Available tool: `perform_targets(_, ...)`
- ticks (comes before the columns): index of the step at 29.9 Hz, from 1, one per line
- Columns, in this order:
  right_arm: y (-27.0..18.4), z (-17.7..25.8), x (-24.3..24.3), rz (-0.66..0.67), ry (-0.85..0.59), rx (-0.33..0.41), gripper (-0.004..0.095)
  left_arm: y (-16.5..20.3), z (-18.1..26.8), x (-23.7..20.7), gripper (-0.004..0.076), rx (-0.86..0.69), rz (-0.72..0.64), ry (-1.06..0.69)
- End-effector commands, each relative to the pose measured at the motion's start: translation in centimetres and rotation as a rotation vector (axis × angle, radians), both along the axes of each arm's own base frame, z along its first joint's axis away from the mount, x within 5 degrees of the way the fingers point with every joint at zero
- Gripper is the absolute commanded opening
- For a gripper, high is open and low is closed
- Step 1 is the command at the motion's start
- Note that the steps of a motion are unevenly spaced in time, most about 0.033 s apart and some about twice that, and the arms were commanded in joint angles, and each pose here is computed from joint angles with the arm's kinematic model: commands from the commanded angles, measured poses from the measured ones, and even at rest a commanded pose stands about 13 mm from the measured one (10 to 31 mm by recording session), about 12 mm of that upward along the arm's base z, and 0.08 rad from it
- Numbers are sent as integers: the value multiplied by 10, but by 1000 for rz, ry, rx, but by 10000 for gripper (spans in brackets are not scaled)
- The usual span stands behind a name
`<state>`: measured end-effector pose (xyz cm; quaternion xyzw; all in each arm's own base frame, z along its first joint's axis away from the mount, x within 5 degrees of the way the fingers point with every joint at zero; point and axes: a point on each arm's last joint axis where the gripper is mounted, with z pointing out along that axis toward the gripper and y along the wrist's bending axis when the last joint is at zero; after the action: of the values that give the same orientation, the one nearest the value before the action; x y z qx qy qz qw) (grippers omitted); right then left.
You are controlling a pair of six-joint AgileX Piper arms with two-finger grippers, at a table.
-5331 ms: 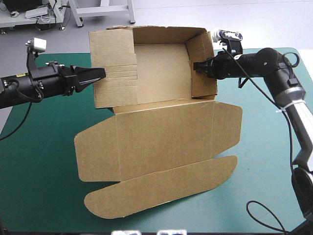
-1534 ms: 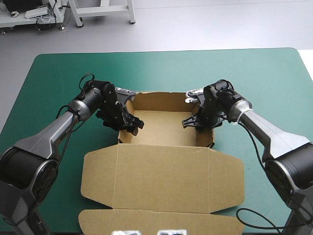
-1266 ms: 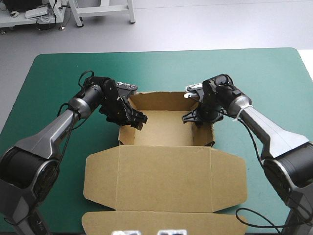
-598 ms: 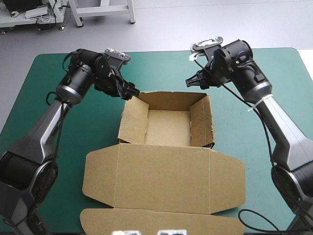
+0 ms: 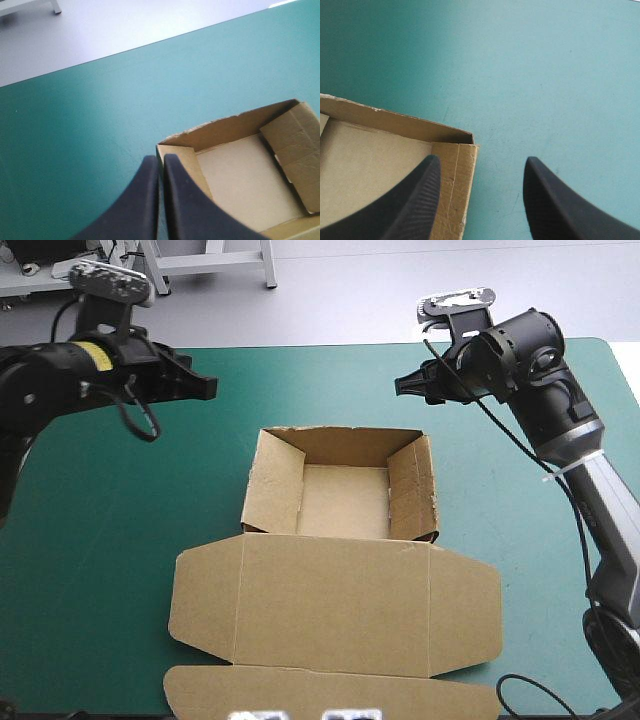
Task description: Fold the box
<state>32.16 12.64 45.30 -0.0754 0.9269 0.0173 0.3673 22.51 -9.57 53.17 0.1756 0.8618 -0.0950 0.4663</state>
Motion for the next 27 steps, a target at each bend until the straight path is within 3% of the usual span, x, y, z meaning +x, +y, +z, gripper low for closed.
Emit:
perform_targets(1,-5,6,-6,-30,-19,15,473,15,11,-45,-9,-38,-27,-21)
perform_targets(10,3,-62,6,-33,208,-35,472,35,-47,-86,-9,41,-20,82)
perform_targets(17,10,-93,5,-16,295,8,463,42,-102,-103,-9,40,-19,82)
perform_targets(23,11,-122,4,-19,368,-9,463,48,-145,-117,-9,62,-19,136)
perform_targets(27,16,-137,3,-5,382,47,463,52,-171,-125,-9,51,5,187)
